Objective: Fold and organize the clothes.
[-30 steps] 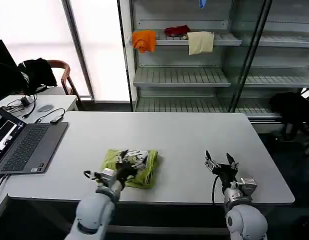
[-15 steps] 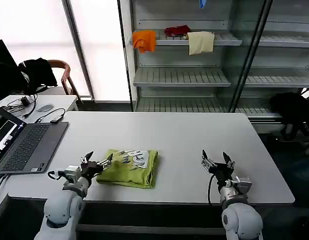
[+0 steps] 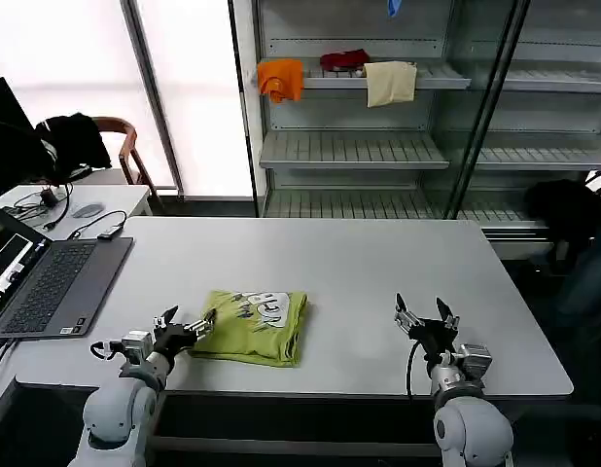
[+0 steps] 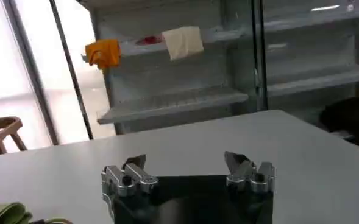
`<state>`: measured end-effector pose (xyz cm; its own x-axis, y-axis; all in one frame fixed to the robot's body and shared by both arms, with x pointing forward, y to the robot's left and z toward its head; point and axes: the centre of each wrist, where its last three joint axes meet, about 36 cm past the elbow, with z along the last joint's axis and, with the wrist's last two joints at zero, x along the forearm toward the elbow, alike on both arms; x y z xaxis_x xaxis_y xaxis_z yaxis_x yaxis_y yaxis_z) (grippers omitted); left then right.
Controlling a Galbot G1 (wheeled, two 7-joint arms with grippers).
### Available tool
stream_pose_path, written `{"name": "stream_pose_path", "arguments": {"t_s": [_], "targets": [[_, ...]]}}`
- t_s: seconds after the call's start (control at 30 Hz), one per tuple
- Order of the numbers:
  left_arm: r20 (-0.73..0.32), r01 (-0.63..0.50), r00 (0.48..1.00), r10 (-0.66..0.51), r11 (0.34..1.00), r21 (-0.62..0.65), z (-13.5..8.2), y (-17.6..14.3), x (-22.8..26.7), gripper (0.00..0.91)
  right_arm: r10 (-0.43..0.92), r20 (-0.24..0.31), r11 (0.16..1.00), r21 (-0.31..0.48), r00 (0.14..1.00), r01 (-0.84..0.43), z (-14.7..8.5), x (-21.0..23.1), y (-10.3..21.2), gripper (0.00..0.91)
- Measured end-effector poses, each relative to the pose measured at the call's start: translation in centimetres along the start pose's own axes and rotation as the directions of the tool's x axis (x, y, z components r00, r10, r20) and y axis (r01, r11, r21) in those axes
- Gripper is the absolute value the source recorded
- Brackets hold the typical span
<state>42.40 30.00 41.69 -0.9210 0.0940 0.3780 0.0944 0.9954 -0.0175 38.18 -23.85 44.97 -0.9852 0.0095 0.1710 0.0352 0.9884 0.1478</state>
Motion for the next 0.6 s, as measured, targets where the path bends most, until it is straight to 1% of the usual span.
{"name": "stream_pose_path", "arguments": {"t_s": [0.27, 0.53, 0.6], "targets": [[-0.007, 0.001, 1.0, -0.001, 1.0, -0.005, 0.9, -0.3, 0.1, 0.907, 0.0, 0.001, 1.0, -0.001, 1.0, 0.0, 0.0, -0.1, 0.1, 0.907], [0.007, -0.015, 1.0, 0.015, 1.0, 0.005, 1.4, -1.1, 0.6, 0.907, -0.003, 0.001, 1.0, -0.003, 1.0, 0.003, 0.0, -0.1, 0.3, 0.907], [0.005, -0.018, 1.0, 0.018, 1.0, 0.006, 1.6, -1.2, 0.6, 0.846, -0.002, 0.001, 1.0, -0.003, 1.0, 0.002, 0.0, -0.1, 0.3, 0.907]]}}
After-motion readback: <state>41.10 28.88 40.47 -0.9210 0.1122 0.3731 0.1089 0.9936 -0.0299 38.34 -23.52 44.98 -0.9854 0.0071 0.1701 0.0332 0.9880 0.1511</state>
